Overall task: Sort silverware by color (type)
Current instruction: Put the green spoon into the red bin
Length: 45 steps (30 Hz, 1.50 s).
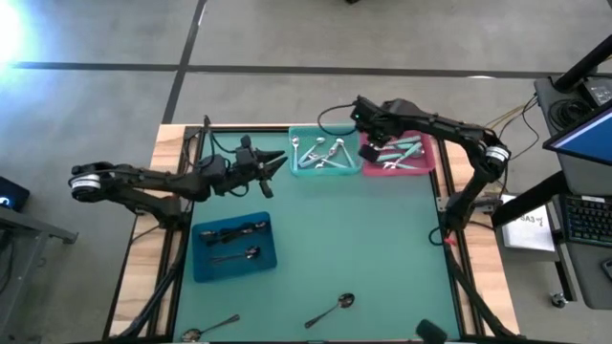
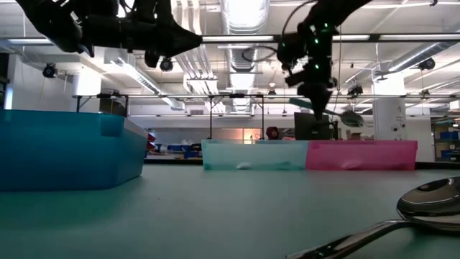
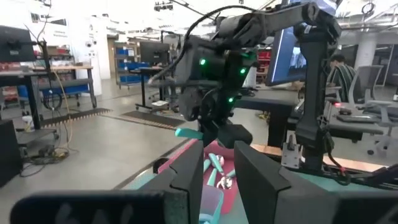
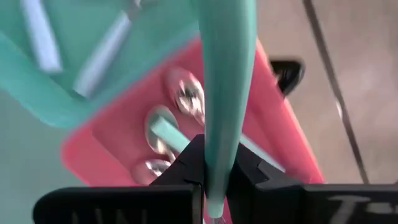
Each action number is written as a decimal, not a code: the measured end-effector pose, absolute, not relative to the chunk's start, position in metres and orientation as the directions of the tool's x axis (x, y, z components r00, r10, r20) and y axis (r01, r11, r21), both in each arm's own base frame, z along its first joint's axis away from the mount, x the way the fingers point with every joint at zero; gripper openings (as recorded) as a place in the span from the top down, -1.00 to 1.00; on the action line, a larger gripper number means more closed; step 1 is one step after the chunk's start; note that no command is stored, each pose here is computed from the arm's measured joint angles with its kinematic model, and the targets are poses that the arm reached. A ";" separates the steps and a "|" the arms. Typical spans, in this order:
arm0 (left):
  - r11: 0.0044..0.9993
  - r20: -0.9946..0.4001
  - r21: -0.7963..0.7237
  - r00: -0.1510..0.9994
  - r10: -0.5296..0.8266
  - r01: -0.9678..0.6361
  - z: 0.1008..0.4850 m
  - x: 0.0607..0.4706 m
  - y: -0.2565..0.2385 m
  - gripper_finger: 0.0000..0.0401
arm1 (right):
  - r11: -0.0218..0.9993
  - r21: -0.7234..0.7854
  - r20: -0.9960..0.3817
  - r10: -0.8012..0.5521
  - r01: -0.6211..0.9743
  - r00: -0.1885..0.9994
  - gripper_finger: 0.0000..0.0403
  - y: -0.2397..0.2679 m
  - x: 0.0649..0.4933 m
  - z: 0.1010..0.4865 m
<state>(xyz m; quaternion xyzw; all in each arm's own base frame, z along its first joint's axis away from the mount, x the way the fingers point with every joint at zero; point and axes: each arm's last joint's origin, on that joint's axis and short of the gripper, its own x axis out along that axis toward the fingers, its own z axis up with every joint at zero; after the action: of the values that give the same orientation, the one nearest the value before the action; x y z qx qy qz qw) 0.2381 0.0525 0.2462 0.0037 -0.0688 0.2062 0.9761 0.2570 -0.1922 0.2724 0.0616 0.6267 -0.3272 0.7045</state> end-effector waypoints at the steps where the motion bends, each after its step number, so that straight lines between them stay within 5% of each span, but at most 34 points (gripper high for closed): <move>1: 0.915 0.130 -0.028 0.906 0.402 -0.402 0.246 0.238 0.052 0.63 | 0.773 -0.323 -0.928 -0.372 0.546 -0.021 0.89 -0.196 0.252 0.267; 11: 0.939 -0.098 -0.166 0.952 0.289 -0.302 0.241 0.226 0.047 0.64 | 0.674 -0.311 -0.946 -0.291 0.670 -0.145 0.79 -0.219 0.214 0.237; 16: 0.940 -0.311 -0.292 0.947 0.083 -0.178 0.243 0.217 0.038 0.64 | 0.673 -0.311 -0.944 -0.302 0.672 -0.134 0.74 -0.218 0.217 0.238; 25: 0.841 -0.699 -0.472 0.694 -0.174 -0.264 0.232 0.198 0.002 0.64 | 0.729 -0.307 -0.944 -0.312 0.612 -0.103 0.72 -0.211 0.227 0.239; 45: 0.803 -0.810 -0.525 0.457 -0.368 -0.283 0.224 0.167 -0.086 0.64 | 0.711 -0.275 -0.961 -0.221 0.647 -0.166 0.71 -0.212 0.213 0.237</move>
<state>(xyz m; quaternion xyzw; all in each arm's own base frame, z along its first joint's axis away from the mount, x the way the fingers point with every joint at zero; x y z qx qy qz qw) 0.1673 -0.0858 0.2241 -0.3128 0.5201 -0.0267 0.7943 0.2126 -0.2116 0.2374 0.1567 0.6805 -0.3465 0.6263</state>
